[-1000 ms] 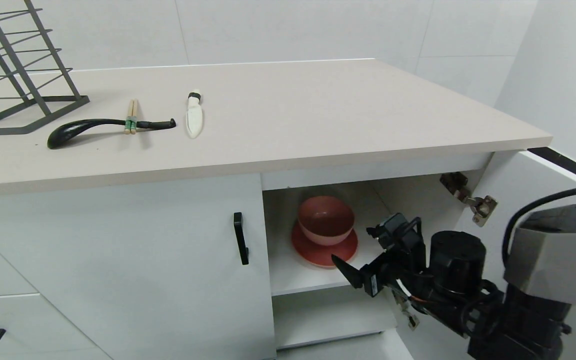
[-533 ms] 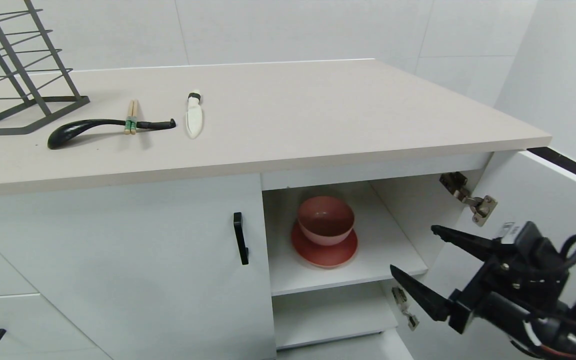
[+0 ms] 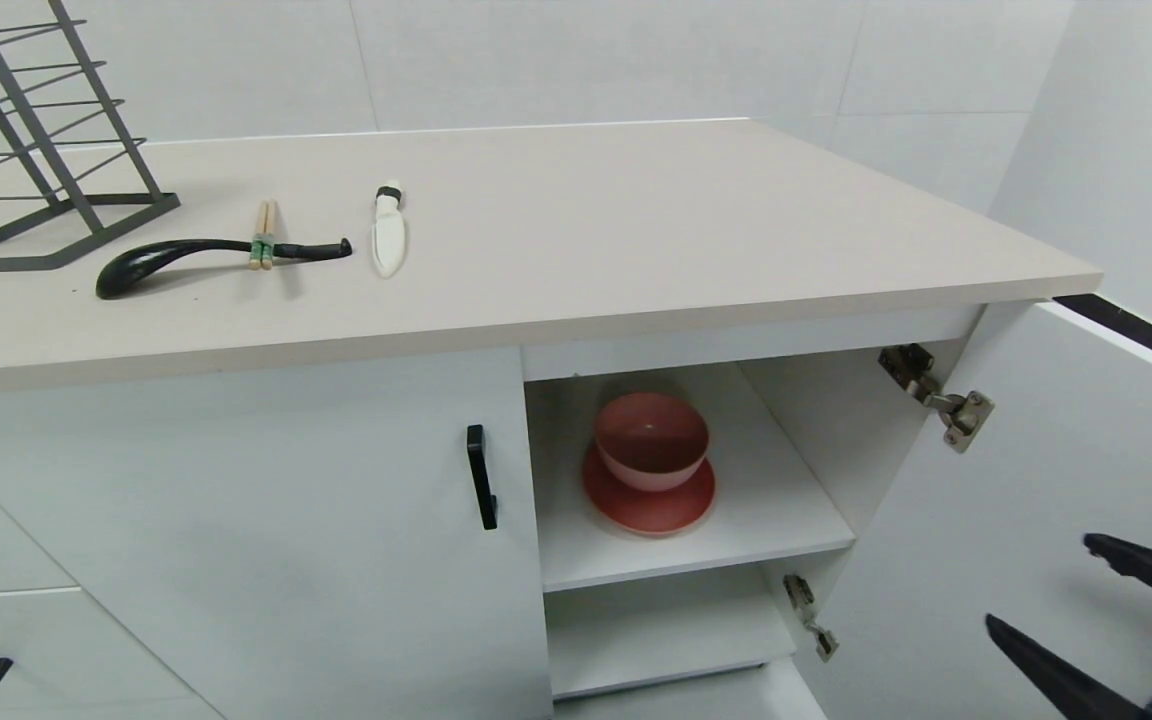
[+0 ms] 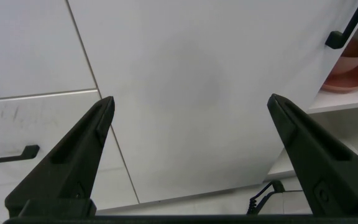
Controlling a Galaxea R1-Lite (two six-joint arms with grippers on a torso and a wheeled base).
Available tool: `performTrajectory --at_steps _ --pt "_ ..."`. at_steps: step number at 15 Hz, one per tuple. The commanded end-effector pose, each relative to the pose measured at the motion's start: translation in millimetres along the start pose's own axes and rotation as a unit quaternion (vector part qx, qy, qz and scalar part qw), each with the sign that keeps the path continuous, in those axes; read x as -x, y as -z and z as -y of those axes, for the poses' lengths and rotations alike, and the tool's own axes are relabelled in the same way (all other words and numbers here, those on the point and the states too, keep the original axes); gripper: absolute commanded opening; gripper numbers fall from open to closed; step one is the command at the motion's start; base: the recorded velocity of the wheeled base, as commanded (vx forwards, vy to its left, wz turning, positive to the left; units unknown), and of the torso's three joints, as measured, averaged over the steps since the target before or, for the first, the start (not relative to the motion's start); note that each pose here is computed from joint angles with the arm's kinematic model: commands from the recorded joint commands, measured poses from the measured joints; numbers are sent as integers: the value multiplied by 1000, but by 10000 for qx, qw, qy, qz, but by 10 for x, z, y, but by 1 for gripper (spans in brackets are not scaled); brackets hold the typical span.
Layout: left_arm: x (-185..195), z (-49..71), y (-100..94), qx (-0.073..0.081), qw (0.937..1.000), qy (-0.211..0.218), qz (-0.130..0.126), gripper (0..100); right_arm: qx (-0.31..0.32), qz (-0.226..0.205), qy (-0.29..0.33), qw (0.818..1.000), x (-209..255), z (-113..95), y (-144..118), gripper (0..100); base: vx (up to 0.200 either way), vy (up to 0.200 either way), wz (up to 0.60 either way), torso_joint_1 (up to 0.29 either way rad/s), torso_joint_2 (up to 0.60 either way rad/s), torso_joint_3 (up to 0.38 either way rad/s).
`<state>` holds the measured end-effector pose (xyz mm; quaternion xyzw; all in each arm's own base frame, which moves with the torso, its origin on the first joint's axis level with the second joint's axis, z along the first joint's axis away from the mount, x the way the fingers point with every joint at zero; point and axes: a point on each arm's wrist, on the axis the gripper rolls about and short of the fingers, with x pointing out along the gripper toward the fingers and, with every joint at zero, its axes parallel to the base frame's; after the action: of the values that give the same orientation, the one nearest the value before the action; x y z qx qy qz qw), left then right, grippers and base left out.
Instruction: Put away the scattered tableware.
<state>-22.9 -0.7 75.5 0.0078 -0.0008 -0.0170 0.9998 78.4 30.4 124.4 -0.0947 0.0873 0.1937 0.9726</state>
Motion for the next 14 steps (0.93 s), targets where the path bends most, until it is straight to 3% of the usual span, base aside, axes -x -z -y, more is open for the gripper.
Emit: performTrajectory --at_steps 1,3,5,8,14 --pt "-1 0 0 1 10000 -1 -6 100 -108 790 1363 9875 752 -58 334 100 0 0 0 0 0 0" --pt "-1 0 0 1 10000 -1 -6 100 72 1019 1389 9850 904 -178 541 100 0 0 0 0 0 0" --pt "-1 0 0 9 10000 -1 -6 100 17 897 1293 9875 955 -226 605 100 0 0 0 0 0 0" --pt "-1 -1 -2 101 9999 -32 1 100 5 923 1241 9880 955 -228 602 100 -200 0 0 4 2 5" --pt "-1 -1 0 70 10000 -17 -7 100 10 855 1588 9836 956 -213 610 100 -200 0 0 2 3 3"
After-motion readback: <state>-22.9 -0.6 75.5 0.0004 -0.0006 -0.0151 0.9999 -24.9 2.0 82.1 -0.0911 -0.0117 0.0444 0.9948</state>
